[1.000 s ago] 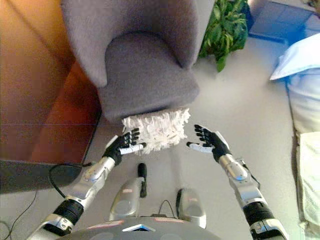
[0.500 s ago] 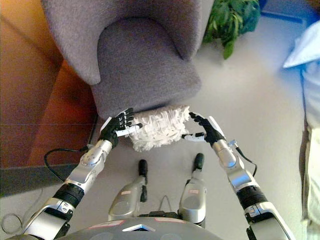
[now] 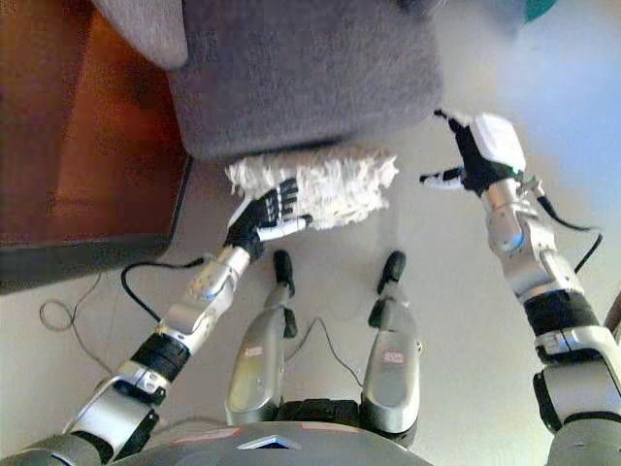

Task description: Pick up the pillow and put it on the sofa.

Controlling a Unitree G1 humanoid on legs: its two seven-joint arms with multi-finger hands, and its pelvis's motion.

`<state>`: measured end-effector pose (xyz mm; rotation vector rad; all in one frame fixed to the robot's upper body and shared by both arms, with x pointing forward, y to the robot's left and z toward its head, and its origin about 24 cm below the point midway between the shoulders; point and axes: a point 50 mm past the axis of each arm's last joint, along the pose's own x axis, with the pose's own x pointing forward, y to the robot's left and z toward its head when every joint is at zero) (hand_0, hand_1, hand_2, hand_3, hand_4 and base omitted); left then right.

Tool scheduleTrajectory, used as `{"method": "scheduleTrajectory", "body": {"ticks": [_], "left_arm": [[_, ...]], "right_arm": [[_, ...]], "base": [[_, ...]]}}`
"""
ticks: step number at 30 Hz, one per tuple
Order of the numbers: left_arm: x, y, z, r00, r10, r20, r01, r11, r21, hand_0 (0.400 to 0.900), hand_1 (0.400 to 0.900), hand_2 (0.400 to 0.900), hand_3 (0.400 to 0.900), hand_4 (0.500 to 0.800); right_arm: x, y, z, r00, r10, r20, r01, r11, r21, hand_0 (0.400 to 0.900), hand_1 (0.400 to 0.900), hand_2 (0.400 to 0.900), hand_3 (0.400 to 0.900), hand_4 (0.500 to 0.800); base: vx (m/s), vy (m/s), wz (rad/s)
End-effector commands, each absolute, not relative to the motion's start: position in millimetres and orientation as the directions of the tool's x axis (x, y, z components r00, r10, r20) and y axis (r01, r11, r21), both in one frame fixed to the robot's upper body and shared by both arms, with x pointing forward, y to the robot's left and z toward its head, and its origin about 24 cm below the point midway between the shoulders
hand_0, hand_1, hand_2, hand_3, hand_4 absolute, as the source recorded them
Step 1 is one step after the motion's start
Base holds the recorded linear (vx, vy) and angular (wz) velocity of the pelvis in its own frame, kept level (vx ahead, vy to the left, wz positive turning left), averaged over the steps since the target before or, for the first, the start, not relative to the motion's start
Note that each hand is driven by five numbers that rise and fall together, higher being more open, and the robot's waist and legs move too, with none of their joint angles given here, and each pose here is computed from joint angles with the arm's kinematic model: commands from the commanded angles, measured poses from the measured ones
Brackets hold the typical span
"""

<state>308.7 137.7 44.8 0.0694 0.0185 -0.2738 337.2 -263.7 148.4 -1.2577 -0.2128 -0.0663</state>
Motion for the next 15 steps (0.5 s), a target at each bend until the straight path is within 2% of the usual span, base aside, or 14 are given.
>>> {"method": "scheduleTrajectory", "body": {"ticks": [1, 6, 15], "left_arm": [[313.9, 137.9, 82.2, 0.949, -0.274, 0.155, 0.268, 0.962, 0.058, 0.900, 0.900, 0.900, 0.900, 0.800], [321.9, 124.4, 101.8, 0.925, -0.313, 0.215, 0.301, 0.949, 0.090, 0.900, 0.900, 0.900, 0.900, 0.800], [325.8, 119.1, 122.1, 0.901, -0.335, 0.277, 0.317, 0.942, 0.107, 0.900, 0.900, 0.900, 0.900, 0.800]], "right_arm": [[346.7, -244.7, 194.2, 0.910, 0.151, 0.387, 0.340, 0.262, -0.903, 0.900, 0.900, 0.900, 0.900, 0.800], [358.5, -245.2, 222.6, 0.883, 0.130, 0.451, 0.413, 0.241, -0.878, 0.900, 0.900, 0.900, 0.900, 0.800], [373.0, -253.5, 268.3, 0.847, 0.067, 0.527, 0.504, 0.210, -0.838, 0.900, 0.900, 0.900, 0.900, 0.800]], "base": [[-0.097, -0.003, 0.02], [-0.078, 0.014, 0.06], [-0.018, 0.022, 0.00]]}}
